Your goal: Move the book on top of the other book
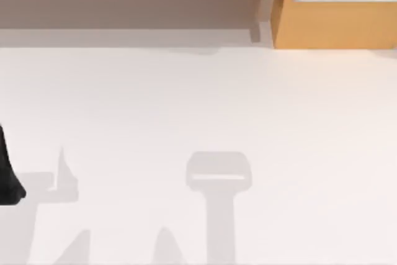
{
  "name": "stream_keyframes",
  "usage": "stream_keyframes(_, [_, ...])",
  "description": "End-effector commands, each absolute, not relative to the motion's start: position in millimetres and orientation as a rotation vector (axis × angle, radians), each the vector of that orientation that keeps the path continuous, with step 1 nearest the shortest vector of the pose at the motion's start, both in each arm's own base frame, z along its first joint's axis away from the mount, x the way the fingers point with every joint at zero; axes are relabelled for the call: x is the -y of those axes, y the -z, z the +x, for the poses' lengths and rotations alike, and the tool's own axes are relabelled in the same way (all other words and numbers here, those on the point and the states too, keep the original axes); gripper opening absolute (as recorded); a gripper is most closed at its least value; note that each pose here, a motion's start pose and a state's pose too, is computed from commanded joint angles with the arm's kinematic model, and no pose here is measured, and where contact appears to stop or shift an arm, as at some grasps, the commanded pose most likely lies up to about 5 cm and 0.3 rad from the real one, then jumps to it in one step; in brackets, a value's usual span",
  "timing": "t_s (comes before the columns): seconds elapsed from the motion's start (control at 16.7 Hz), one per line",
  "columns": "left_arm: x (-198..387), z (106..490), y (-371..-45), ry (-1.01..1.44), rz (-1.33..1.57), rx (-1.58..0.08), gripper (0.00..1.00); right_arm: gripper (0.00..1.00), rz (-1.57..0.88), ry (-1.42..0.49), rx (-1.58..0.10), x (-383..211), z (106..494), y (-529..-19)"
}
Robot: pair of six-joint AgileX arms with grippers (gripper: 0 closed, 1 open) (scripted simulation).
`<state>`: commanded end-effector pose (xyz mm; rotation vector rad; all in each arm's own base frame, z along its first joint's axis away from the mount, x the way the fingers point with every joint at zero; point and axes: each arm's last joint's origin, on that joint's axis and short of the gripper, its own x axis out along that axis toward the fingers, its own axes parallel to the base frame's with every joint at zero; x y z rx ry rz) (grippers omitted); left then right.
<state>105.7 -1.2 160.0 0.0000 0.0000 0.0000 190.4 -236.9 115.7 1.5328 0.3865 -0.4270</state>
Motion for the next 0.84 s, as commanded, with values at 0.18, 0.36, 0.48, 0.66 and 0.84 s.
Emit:
stream_keyframes(0.18, [1.2,105.7,-160.0,0.000,0.000,0.000,1.00,0.60,1.533,0.427,-0.386,236.9,190.4,-115.7])
stream_keyframes(0.36, [1.2,105.7,-160.0,0.000,0.000,0.000,1.00,0.83,1.533,0.427,-0.386,236.9,190.4,-115.7])
stream_keyframes(0.48, [1.2,105.7,-160.0,0.000,0.000,0.000,1.00,0.98,1.533,0.427,-0.386,236.9,190.4,-115.7])
stream_keyframes(0.66, [1.2,105.7,-160.0,0.000,0.000,0.000,1.00,1.00,1.533,0.427,-0.386,236.9,190.4,-115.7])
stream_keyframes(0.84, [1.2,105.7,-160.0,0.000,0.000,0.000,1.00,1.00,1.533,0.427,-0.386,236.9,190.4,-115.7])
